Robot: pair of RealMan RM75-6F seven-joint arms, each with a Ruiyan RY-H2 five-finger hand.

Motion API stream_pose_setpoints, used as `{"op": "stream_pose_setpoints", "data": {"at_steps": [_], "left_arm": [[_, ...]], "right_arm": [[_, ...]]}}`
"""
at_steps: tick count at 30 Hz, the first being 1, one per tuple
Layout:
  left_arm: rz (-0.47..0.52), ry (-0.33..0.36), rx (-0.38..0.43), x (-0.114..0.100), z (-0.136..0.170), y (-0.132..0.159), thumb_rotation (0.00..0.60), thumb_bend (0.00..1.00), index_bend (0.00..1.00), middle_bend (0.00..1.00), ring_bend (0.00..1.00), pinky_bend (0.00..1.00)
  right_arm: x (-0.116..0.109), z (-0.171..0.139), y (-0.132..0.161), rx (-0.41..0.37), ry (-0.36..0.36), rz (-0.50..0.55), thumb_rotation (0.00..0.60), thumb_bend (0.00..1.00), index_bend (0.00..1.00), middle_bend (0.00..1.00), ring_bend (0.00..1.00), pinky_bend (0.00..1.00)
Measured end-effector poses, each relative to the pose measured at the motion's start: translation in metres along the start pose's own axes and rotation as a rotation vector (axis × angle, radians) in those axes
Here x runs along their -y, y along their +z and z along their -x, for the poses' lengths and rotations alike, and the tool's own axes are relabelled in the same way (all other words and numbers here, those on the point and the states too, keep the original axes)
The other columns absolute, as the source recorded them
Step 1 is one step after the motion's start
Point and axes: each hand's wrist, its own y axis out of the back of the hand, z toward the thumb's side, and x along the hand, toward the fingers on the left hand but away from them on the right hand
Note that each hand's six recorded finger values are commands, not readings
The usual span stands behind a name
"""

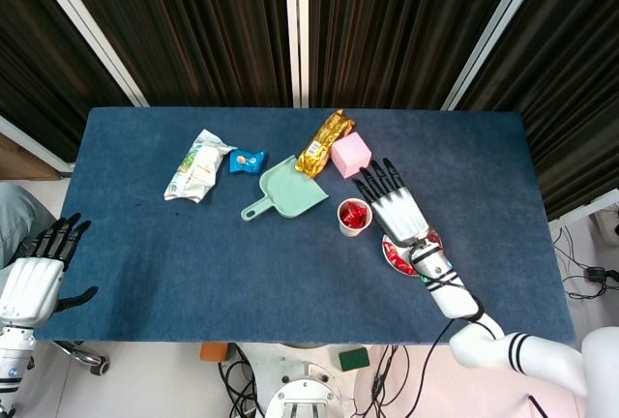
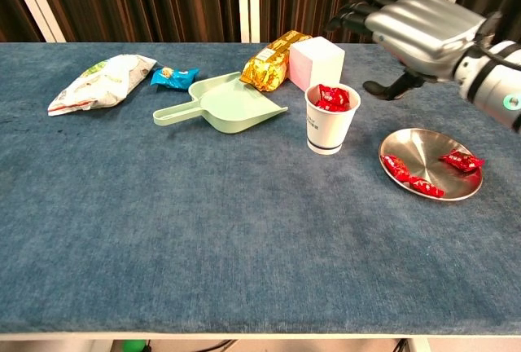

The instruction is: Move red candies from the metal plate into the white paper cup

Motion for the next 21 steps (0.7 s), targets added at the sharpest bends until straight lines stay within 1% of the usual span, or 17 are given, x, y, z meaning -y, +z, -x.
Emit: {"op": "stream_pose_setpoints", "data": {"at_steps": [2, 5, 8, 14, 16, 18, 21], "left_arm": [[-0.001, -0.001, 0.001, 0.0, 0.0, 0.0, 0.6, 0.09, 0.07, 0.03, 0.0, 0.15], [0.0, 0.001, 0.002, 0.0, 0.0, 0.001, 0.6, 0.1, 0.07, 0.03, 0.0, 0.15], [0.001, 0.007, 0.001, -0.001, 0.001, 0.001, 0.6, 0.09, 0.07, 0.03, 0.0, 0.15], [0.003, 0.015, -0.005, -0.003, 0.002, 0.0, 0.6, 0.09, 0.07, 0.03, 0.0, 0.15], [0.003, 0.018, -0.008, -0.003, 0.002, -0.001, 0.6, 0.1, 0.07, 0.03, 0.0, 0.15], [0.003, 0.018, -0.008, -0.003, 0.002, -0.001, 0.6, 0.09, 0.07, 0.03, 0.0, 0.15], [0.003, 0.019, -0.013, -0.003, 0.002, -0.002, 0.6, 0.09, 0.07, 0.03, 0.0, 0.15]], "right_arm": [[-0.003, -0.01, -0.01, 0.017, -0.011, 0.009, 0.6, 0.35, 0.15, 0.07, 0.0, 0.0], [-0.005, -0.032, -0.032, 0.059, -0.02, 0.022, 0.6, 0.35, 0.13, 0.07, 0.0, 0.0], [-0.004, -0.06, -0.056, 0.117, -0.02, 0.038, 0.6, 0.35, 0.11, 0.06, 0.0, 0.0], [0.0, -0.13, -0.104, 0.262, -0.011, 0.107, 0.6, 0.35, 0.06, 0.05, 0.0, 0.0], [0.001, -0.159, -0.12, 0.321, -0.012, 0.128, 0.6, 0.35, 0.04, 0.04, 0.0, 0.0], [-0.001, -0.187, -0.137, 0.383, -0.018, 0.141, 0.6, 0.34, 0.01, 0.02, 0.0, 0.0], [0.0, -0.218, -0.159, 0.464, -0.006, 0.168, 0.6, 0.31, 0.0, 0.0, 0.0, 0.0]]}}
